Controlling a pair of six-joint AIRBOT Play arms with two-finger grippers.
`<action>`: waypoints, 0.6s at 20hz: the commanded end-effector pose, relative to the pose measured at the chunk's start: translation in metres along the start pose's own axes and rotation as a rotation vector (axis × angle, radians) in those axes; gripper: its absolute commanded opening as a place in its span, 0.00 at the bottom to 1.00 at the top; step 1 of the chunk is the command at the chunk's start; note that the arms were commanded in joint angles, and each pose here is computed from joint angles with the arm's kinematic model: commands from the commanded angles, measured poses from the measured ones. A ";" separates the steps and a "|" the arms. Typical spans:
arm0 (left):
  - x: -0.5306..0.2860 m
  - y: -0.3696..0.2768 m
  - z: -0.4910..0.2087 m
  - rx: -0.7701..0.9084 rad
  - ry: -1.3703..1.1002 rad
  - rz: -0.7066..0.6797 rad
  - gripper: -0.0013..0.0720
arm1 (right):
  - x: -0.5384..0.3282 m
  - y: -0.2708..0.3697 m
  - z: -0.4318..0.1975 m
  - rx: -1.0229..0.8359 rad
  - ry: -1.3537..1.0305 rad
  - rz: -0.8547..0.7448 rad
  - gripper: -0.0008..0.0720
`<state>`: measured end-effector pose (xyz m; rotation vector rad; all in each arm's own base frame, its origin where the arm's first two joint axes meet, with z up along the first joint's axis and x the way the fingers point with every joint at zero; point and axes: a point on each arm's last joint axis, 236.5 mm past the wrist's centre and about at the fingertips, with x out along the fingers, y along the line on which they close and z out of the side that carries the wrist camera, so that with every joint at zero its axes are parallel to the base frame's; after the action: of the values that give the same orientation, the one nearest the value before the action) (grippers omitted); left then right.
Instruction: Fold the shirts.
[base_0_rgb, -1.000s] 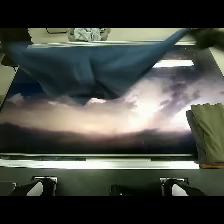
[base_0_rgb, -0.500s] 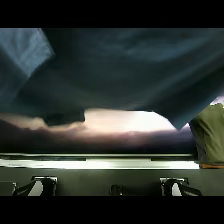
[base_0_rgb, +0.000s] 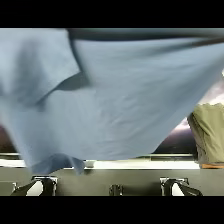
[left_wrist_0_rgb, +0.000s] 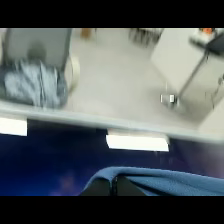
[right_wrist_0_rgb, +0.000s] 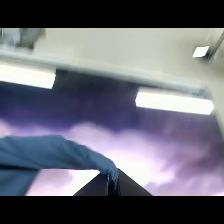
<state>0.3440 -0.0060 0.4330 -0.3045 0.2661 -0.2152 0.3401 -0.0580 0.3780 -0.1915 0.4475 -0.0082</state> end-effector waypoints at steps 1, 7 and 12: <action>0.101 0.064 -0.111 -0.092 0.343 -0.023 0.06 | 0.124 0.002 -0.093 0.091 0.373 0.155 0.07; 0.249 0.148 -0.269 -0.362 0.548 -0.005 0.06 | 0.315 0.057 -0.172 0.511 0.425 0.463 0.07; 0.290 0.143 -0.333 -0.512 0.629 -0.073 0.06 | 0.372 0.091 -0.205 0.537 0.425 0.498 0.07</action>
<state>0.5365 -0.0132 0.0580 -0.6720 0.8827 -0.2824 0.5627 -0.0439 0.0571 0.4260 0.8941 0.2865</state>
